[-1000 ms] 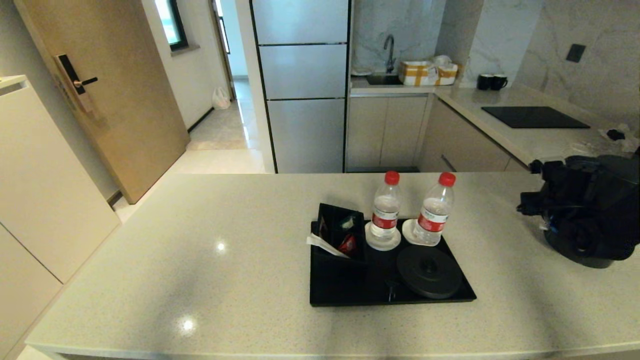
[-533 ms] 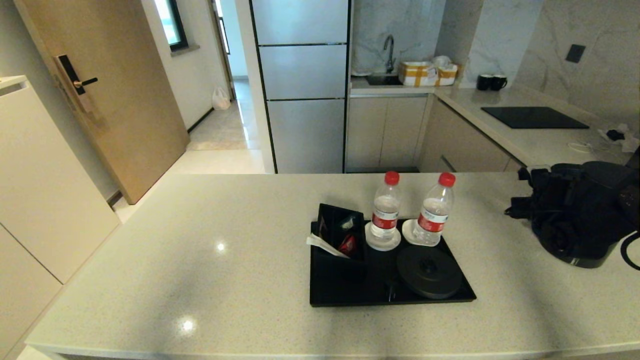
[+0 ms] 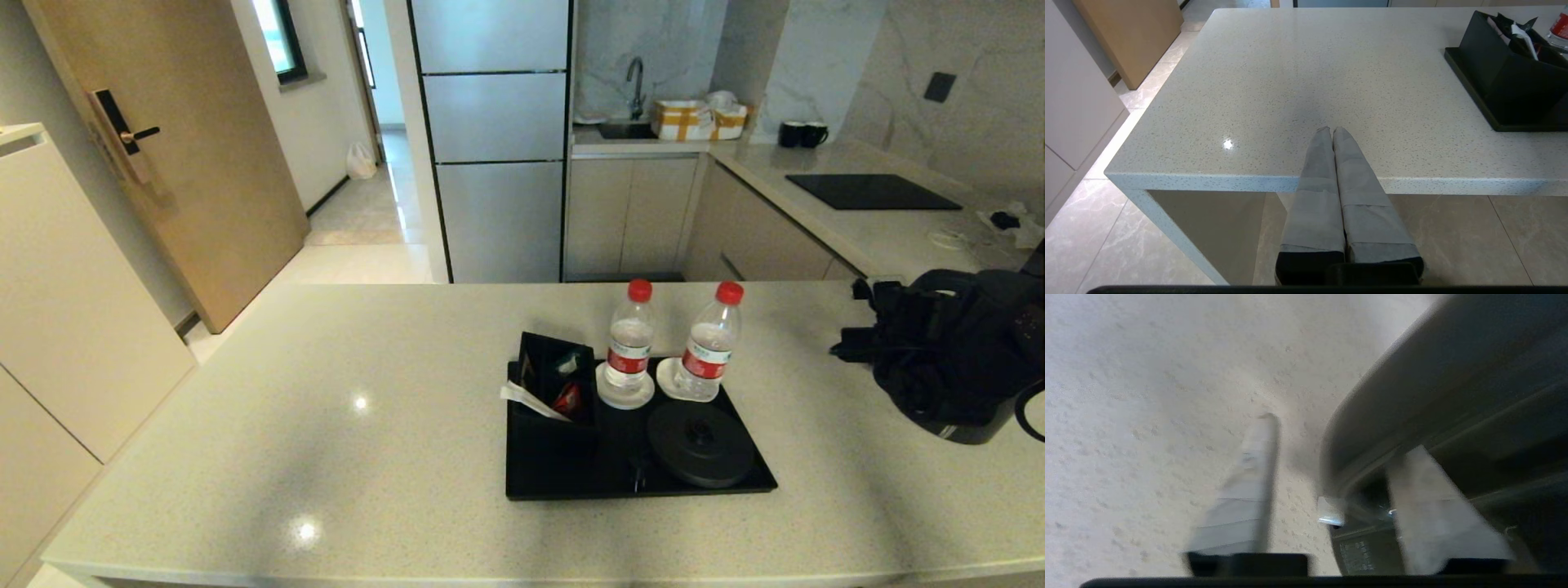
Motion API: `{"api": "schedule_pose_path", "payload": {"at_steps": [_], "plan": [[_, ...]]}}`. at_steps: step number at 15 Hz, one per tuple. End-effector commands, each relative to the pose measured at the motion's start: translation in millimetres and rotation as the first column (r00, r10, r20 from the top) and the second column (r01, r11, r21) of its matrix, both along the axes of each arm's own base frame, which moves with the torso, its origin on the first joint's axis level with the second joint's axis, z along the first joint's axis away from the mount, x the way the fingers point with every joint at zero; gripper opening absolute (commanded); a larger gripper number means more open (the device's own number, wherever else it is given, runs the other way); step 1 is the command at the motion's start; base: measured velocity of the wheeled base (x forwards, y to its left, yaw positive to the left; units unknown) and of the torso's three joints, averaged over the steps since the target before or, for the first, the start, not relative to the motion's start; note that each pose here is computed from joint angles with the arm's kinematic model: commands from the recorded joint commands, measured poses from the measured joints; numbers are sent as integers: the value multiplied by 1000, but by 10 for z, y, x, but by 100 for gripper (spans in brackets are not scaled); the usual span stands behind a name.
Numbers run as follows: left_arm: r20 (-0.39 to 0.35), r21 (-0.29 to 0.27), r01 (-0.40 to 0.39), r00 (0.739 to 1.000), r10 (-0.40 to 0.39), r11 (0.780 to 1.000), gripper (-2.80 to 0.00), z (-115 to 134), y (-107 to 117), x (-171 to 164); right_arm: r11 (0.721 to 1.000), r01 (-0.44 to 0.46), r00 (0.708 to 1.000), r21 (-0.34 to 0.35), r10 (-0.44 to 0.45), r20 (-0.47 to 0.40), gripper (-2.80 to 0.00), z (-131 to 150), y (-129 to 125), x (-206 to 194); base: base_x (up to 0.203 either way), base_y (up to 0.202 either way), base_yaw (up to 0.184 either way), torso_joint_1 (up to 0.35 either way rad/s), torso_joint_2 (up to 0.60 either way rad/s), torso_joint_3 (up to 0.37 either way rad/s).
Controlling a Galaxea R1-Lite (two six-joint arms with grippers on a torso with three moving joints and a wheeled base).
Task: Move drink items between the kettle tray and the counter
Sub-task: Place it on the right
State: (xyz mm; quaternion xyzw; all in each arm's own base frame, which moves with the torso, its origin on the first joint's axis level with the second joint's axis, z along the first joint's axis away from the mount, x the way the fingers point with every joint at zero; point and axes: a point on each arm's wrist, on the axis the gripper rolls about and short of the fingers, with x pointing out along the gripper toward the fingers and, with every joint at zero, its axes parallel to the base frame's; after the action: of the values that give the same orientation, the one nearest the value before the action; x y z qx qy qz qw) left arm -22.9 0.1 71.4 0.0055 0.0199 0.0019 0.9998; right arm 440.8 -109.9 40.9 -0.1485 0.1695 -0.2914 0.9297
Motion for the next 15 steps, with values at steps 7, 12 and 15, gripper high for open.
{"api": "schedule_pose_path", "payload": {"at_steps": [7, 12, 15], "plan": [[-1, 0, -2, 1000, 2, 1000, -280, -1, 0, 0, 1000, 13, 999, 10, -14, 49, 0, 207, -19, -98, 0, 0, 0, 0, 0, 0], [0, 0, -1, 1000, 1, 1000, -280, 0, 0, 0, 999, 13, 999, 46, -15, 46, 0, 320, 40, -332, 0, 0, 0, 0, 0, 0], [0, 0, -1, 1000, 1, 1000, -280, 0, 0, 0, 997, 8, 999, 72, -12, 50, 0, 427, 103, -531, 0, 0, 0, 0, 0, 0]]}}
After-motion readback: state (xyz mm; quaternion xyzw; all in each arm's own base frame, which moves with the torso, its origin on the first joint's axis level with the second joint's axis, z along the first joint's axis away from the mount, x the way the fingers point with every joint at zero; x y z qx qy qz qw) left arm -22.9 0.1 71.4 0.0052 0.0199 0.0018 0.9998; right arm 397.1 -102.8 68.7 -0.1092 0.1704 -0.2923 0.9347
